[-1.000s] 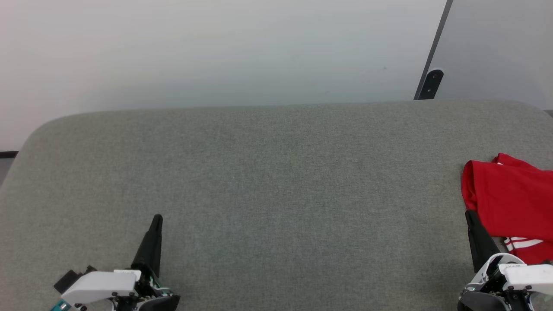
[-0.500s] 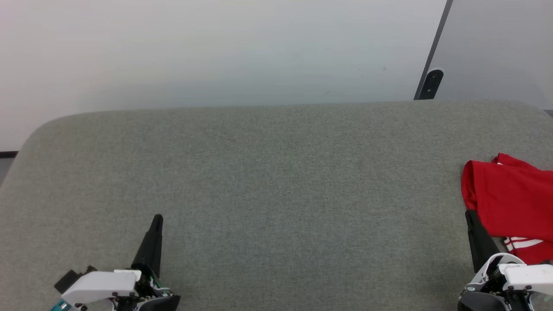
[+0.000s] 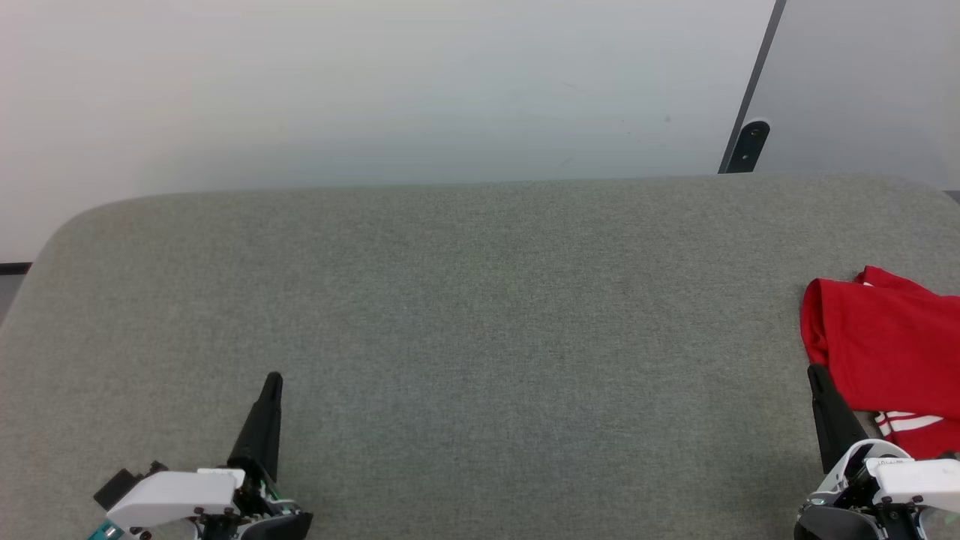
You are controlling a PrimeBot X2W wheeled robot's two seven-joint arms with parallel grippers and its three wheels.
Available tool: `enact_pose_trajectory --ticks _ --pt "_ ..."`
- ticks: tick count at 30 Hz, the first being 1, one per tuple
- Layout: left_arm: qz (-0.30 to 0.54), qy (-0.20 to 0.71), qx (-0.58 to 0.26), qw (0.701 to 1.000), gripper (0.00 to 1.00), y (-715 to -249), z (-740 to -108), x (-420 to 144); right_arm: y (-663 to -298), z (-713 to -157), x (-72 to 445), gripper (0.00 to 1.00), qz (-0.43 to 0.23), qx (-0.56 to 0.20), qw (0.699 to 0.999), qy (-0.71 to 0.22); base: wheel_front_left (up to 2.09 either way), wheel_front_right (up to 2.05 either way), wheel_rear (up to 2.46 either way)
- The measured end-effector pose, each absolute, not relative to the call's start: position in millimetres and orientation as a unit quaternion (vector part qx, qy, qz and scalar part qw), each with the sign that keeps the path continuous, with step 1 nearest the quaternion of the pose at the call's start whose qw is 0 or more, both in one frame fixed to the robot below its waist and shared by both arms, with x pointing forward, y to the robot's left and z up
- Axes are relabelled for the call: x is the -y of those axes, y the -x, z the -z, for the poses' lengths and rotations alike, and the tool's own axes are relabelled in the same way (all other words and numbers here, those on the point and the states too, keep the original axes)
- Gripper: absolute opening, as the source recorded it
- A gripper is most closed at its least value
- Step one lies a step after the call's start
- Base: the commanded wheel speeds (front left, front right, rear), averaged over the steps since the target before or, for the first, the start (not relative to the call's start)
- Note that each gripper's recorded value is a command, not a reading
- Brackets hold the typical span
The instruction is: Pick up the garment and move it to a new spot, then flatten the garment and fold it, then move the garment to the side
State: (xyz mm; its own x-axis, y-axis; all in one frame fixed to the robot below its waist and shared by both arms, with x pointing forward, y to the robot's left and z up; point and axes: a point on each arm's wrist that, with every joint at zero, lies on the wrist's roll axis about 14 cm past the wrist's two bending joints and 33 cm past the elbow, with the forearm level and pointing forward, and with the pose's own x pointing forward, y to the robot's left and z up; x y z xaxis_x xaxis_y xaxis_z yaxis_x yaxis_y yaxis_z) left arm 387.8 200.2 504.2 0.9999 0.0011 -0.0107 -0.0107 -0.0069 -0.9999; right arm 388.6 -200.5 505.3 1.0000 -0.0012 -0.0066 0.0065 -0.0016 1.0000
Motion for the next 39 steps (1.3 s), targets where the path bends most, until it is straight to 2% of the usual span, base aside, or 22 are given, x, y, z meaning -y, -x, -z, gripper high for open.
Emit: enact_pose_trajectory --ticks 39 --pt "-0.004 0.709 -0.003 0.705 0.00 -387.8 -504.2 -200.3 -388.6 -505.3 200.5 0.00 0.003 -0.002 0.707 -0.708 0.00 0.00 0.00"
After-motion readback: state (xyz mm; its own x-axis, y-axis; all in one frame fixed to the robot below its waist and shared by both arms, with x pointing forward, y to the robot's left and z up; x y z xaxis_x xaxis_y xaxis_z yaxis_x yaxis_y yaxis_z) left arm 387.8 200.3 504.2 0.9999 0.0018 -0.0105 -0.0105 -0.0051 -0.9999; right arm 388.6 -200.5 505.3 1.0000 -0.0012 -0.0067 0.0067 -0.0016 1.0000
